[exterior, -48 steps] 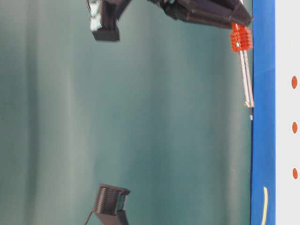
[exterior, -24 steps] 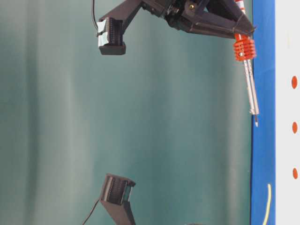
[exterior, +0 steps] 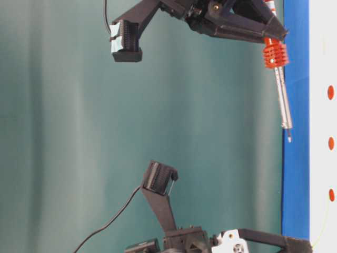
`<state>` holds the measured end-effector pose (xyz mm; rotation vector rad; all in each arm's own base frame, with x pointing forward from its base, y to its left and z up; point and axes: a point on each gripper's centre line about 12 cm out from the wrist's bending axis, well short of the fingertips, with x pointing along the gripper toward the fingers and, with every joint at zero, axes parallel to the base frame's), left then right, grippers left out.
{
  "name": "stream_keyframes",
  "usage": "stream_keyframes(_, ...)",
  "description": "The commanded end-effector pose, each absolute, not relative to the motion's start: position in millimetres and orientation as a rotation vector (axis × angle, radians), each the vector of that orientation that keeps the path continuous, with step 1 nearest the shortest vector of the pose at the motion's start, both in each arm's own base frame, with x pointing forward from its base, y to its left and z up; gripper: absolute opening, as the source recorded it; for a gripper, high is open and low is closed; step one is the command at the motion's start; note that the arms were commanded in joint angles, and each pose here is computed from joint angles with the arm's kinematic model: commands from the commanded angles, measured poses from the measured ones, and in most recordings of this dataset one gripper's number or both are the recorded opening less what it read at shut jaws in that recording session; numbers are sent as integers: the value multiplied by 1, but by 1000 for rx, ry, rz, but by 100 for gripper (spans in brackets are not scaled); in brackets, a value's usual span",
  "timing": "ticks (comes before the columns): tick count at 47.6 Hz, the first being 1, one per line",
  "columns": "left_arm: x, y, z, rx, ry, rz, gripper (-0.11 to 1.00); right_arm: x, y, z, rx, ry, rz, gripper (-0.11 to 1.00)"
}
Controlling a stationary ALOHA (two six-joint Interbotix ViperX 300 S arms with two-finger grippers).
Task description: Touch the tip of the soldering iron to the tip of the solder at the mark.
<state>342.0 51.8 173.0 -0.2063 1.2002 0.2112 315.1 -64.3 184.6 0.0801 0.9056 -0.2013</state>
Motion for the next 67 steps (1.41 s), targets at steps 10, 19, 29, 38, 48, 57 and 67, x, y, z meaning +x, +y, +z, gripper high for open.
stream_keyframes(10, 348, 56, 180, -210, 1173, 221, 1, 322, -67, 196, 78, 870, -206, 6)
stream_keyframes(19, 348, 57, 176, -211, 1185, 222, 1, 322, -67, 196, 80, 869, -206, 6)
stream_keyframes(29, 348, 57, 175, -213, 1188, 223, 1, 322, -67, 194, 80, 876, -206, 6)
stream_keyframes(38, 348, 57, 175, -214, 1191, 224, 1, 330, -65, 196, 78, 873, -198, 6)
stream_keyframes(48, 348, 57, 175, -214, 1191, 224, 1, 350, -67, 193, 74, 897, -192, 6)
stream_keyframes(57, 348, 57, 175, -216, 1191, 225, 1, 371, -70, 184, 66, 922, -187, 6)
stream_keyframes(67, 348, 57, 175, -216, 1191, 225, 1, 387, -72, 177, 59, 932, -183, 6)
